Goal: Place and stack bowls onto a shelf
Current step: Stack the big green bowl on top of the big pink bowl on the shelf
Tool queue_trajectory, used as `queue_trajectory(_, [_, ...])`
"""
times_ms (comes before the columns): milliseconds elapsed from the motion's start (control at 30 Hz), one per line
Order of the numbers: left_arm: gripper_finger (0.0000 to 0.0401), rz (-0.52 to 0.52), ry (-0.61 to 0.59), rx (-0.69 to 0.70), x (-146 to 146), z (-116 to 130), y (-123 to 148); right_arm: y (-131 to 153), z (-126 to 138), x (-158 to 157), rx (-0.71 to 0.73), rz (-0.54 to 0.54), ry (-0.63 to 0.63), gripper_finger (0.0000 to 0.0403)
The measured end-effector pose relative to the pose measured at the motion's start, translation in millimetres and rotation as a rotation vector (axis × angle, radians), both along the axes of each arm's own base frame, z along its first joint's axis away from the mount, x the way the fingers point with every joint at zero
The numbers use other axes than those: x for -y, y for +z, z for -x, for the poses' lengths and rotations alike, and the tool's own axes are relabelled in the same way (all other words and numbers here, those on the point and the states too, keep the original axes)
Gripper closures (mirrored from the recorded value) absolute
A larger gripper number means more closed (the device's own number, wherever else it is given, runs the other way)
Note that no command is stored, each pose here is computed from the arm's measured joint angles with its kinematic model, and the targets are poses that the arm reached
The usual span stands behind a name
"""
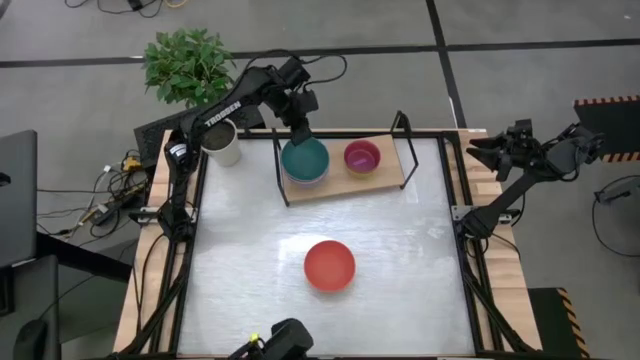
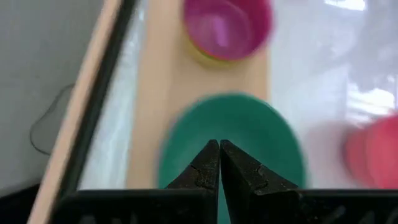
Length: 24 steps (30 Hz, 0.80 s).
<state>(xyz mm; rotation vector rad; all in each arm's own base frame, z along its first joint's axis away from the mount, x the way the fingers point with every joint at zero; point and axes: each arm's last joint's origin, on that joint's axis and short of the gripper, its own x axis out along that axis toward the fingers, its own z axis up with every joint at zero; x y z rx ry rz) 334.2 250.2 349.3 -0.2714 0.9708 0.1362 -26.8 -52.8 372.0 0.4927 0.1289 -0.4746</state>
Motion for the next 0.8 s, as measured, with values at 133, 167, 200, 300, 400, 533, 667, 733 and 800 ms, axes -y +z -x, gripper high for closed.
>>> queue_trajectory(133, [0.0401, -0.029, 0.009, -0.133, 15.5, 3.3, 4.0, -0.1, 0.0, 0.0, -0.001, 0.001, 0.000, 0.0161])
queue_trajectory(167, [0.0401, -0.038, 0.019, -0.193, 17.7, 4.5, 0.2, -0.2, 0.1, 0.1, -0.002, 0.001, 0.000, 0.0161])
queue_trajectory(200, [0.0401, -0.047, 0.026, -0.244, 19.6, 5.5, -3.2, -0.2, 0.1, 0.1, -0.003, 0.002, 0.000, 0.0161])
queue_trajectory(300, [0.0401, -0.085, 0.034, -0.318, 24.9, 3.6, -8.8, -0.3, 0.1, 0.1, -0.003, 0.002, 0.000, 0.0161])
queue_trajectory(400, [0.0401, -0.103, 0.047, -0.377, 29.0, 3.4, -13.2, -0.4, 0.1, 0.1, -0.004, 0.003, 0.002, 0.0161])
queue_trajectory(533, [0.0401, -0.104, 0.061, -0.394, 30.1, 3.5, -14.2, -0.5, 0.0, -0.2, -0.007, -0.002, 0.011, 0.0161])
queue_trajectory(667, [0.0401, -0.152, 0.071, -0.422, 28.3, 4.4, -14.2, -0.5, -0.1, -0.5, -0.007, -0.014, 0.020, 0.0161])
queue_trajectory(733, [0.0401, -0.164, 0.075, -0.426, 25.9, 5.6, -14.1, -0.7, 0.0, -0.5, -0.006, -0.020, 0.019, 0.0161])
queue_trajectory(800, [0.0401, -0.146, 0.087, -0.426, 24.0, 7.8, -14.2, -0.7, -0.1, -0.5, -0.006, -0.021, 0.020, 0.0161])
